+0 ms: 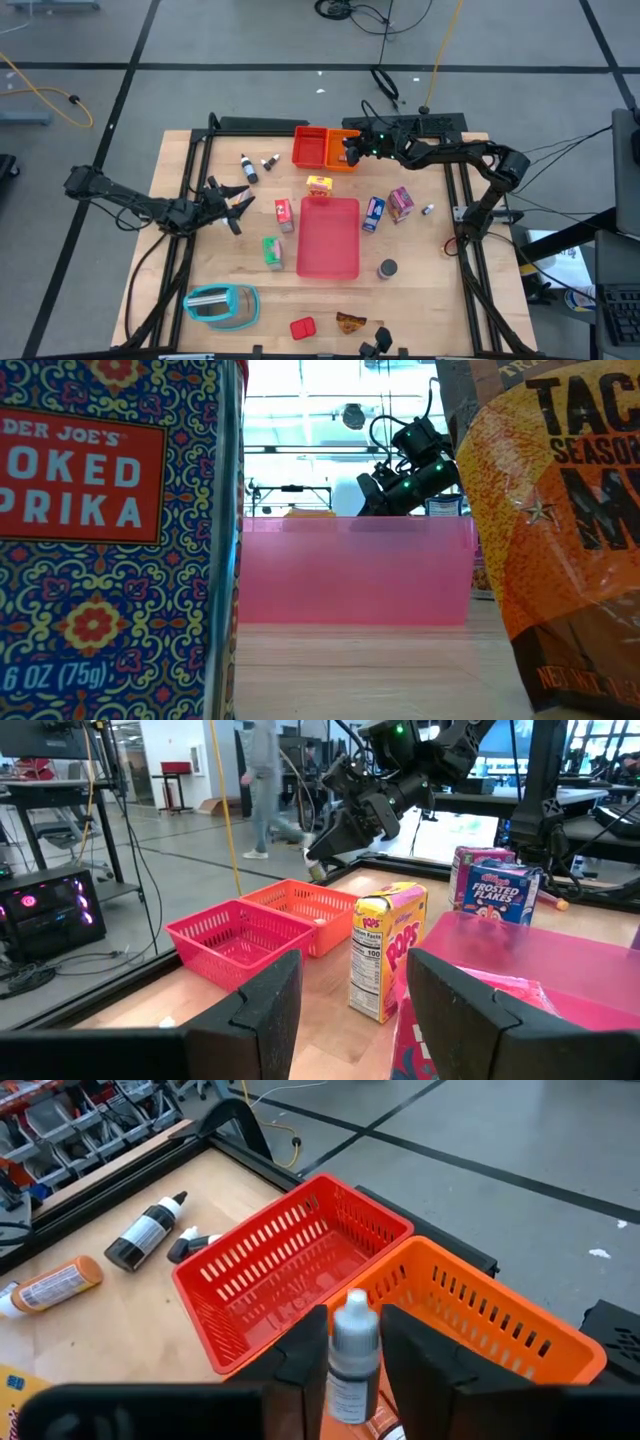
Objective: Pick & Place Kitchen Items
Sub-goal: Put the green food coloring bottle into the orange basket, then put the yellow food coloring bottle into the orange basket
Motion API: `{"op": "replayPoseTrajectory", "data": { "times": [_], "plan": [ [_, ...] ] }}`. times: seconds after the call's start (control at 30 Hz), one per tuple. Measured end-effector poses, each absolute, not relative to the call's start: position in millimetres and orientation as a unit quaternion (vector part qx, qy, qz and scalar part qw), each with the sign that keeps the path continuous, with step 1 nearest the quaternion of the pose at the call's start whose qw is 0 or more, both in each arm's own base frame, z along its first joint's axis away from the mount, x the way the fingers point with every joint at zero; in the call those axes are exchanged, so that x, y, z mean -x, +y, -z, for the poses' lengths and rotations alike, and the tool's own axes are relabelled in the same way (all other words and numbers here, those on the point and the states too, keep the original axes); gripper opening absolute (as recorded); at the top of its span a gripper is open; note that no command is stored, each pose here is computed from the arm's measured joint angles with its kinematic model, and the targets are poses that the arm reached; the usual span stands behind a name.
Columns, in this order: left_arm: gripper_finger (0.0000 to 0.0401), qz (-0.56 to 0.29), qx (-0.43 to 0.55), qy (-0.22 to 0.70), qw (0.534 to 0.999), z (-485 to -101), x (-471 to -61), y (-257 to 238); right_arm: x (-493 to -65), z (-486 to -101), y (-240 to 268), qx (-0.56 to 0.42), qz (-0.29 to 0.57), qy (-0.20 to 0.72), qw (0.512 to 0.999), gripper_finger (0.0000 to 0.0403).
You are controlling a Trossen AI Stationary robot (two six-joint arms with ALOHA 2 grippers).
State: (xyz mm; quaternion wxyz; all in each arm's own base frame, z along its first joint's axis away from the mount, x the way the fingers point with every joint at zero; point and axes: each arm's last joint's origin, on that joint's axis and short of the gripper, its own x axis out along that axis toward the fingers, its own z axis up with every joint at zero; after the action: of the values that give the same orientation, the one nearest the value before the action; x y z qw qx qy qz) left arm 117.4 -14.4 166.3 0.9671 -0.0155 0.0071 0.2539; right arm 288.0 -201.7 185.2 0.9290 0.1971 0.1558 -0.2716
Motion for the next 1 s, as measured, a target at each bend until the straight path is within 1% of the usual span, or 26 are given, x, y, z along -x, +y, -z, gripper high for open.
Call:
{"op": "replayPoseTrajectory", "data": {
  "times": [0.17, 0.3, 0.37, 0.5, 0.67, 0.87, 1.0],
  "plan": [
    [0.0184, -0.254, 0.017, 0.005, 0.967, -167, -117, -14, -288, -185, -202, -0.188, 0.270, 0.158, 0.931, 0.0114],
    [0.0184, -0.256, 0.030, -0.016, 0.966, -171, -117, -14, -288, -185, -202, -0.181, 0.269, 0.161, 0.932, 0.0131],
    [0.0184, -0.283, 0.037, -0.024, 0.958, -172, -116, -13, -288, -185, -202, -0.177, 0.268, 0.162, 0.933, 0.0137],
    [0.0184, -0.369, 0.050, -0.031, 0.927, -172, -113, -9, -288, -185, -202, -0.175, 0.267, 0.162, 0.934, 0.0141],
    [0.0184, -0.409, 0.075, -0.036, 0.909, -177, -113, -6, -288, -186, -202, -0.171, 0.266, 0.160, 0.935, 0.0140],
    [0.0184, -0.440, 0.092, 0.035, 0.893, -187, -114, 5, -289, -187, -202, -0.170, 0.265, 0.155, 0.937, 0.0140],
    [0.0184, -0.458, 0.145, 0.076, 0.874, -199, -108, 15, -289, -187, -201, -0.167, 0.250, 0.156, 0.941, 0.0140]
  ]
}}
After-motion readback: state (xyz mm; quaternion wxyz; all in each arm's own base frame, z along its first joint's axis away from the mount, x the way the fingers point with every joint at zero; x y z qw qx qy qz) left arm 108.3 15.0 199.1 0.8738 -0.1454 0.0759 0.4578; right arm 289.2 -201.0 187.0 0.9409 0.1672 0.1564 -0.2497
